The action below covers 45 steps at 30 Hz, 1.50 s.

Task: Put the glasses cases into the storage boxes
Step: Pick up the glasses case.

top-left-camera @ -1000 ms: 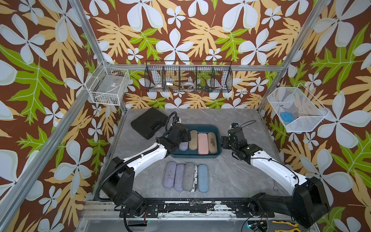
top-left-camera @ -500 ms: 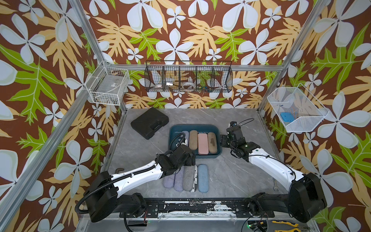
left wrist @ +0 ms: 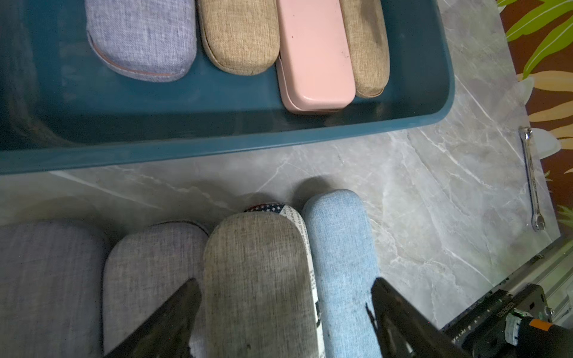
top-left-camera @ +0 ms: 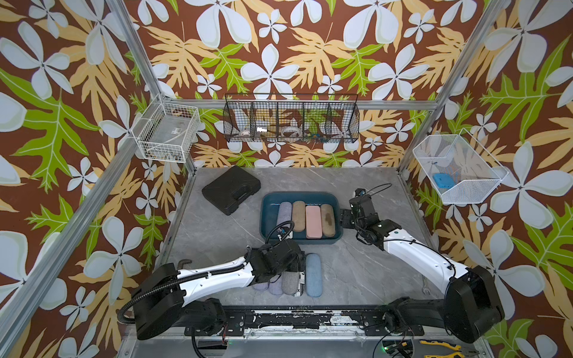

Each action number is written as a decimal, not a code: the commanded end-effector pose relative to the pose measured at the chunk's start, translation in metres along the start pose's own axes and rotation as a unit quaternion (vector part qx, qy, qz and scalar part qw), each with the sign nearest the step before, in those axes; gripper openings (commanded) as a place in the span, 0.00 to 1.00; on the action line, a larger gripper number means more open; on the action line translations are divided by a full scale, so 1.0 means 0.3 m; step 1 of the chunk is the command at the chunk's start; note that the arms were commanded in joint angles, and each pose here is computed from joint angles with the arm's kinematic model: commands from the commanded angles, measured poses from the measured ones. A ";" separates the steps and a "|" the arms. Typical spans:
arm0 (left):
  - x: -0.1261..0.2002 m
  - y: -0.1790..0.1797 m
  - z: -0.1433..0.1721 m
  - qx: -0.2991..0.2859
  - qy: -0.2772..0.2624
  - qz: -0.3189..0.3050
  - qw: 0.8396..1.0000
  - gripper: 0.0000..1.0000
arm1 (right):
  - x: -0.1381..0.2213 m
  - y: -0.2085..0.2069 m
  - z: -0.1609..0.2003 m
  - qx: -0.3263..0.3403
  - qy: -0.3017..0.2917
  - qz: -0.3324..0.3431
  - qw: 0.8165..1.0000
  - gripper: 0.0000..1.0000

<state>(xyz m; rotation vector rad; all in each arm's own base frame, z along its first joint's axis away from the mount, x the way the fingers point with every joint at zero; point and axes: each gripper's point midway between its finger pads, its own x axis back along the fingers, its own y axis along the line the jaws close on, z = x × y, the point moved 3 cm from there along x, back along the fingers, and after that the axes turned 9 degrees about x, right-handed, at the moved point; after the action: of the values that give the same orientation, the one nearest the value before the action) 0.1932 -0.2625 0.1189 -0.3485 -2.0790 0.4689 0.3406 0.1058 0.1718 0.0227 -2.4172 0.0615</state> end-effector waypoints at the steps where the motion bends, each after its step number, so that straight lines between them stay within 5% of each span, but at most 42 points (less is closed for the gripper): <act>1: -0.006 0.020 0.021 0.005 0.001 -0.021 1.000 0.88 | 0.000 -0.006 -0.001 -0.003 -0.005 0.006 1.000 0.77; 20: -0.042 0.033 0.085 -0.019 0.014 -0.064 0.998 0.78 | -0.014 0.006 0.029 -0.008 0.003 -0.007 1.000 0.78; 30: -0.035 0.021 0.080 -0.039 0.003 -0.095 0.995 0.60 | -0.018 0.001 0.042 -0.007 0.006 -0.004 1.000 0.77; 45: 0.072 -0.035 -0.009 -0.049 -0.036 -0.080 0.995 0.60 | -0.022 0.003 0.039 -0.008 0.004 -0.005 1.000 0.77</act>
<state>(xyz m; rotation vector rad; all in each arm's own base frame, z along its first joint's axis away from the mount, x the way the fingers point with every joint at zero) 0.1812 -0.2680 0.1315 -0.2308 -2.1465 0.3067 0.3341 0.1050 0.1556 0.0269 -2.3888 0.0491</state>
